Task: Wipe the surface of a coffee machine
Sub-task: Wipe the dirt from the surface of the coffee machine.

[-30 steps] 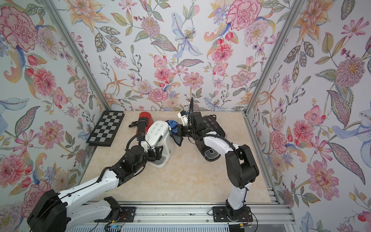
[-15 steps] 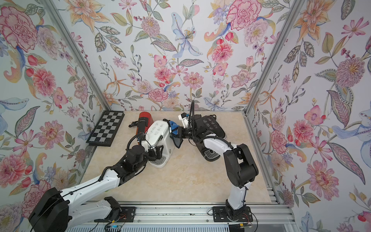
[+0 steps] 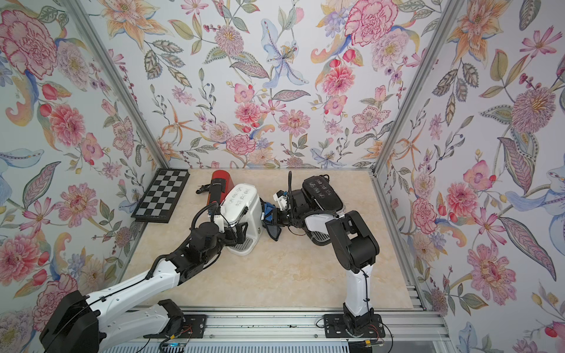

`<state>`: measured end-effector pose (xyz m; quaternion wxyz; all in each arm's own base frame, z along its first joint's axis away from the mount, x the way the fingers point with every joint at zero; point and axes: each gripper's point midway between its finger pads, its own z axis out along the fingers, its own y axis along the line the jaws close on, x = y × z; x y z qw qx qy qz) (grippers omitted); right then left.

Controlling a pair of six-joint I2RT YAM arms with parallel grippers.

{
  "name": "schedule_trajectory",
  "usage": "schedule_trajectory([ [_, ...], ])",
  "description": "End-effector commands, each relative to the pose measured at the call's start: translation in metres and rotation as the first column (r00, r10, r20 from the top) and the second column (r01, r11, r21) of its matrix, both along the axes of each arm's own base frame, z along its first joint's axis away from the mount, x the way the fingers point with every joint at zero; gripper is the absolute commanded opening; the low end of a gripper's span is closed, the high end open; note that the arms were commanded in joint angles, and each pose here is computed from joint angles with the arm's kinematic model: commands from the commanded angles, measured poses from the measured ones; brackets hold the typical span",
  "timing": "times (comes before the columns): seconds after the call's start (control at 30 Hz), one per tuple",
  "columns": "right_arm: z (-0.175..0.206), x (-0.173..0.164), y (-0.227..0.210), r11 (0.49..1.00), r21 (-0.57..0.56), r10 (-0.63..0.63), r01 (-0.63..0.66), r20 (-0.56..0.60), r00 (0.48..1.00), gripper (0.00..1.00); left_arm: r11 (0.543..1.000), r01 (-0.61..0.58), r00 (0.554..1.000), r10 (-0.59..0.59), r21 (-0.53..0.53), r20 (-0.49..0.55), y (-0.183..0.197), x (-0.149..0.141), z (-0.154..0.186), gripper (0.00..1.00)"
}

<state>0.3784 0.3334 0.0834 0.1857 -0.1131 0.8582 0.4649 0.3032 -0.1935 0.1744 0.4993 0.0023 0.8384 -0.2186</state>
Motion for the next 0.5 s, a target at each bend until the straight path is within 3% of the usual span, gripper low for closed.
schedule_trajectory([
  [0.0,0.048,0.004,0.005,0.999,0.038,0.016,-0.021,0.112,0.994,0.32,0.998,-0.06,0.992,0.062,-0.029,0.106,0.014,-0.001,0.027,0.98],
  [0.2,0.109,-0.005,-0.001,0.999,0.029,0.006,-0.014,0.27,0.963,0.32,0.995,-0.101,0.985,0.101,-0.004,0.142,0.03,-0.006,0.041,0.98],
  [0.47,0.144,-0.036,-0.013,0.999,-0.041,0.003,0.015,0.412,0.911,0.33,0.991,-0.135,0.978,0.133,0.0,0.159,0.042,-0.012,0.049,0.99],
])
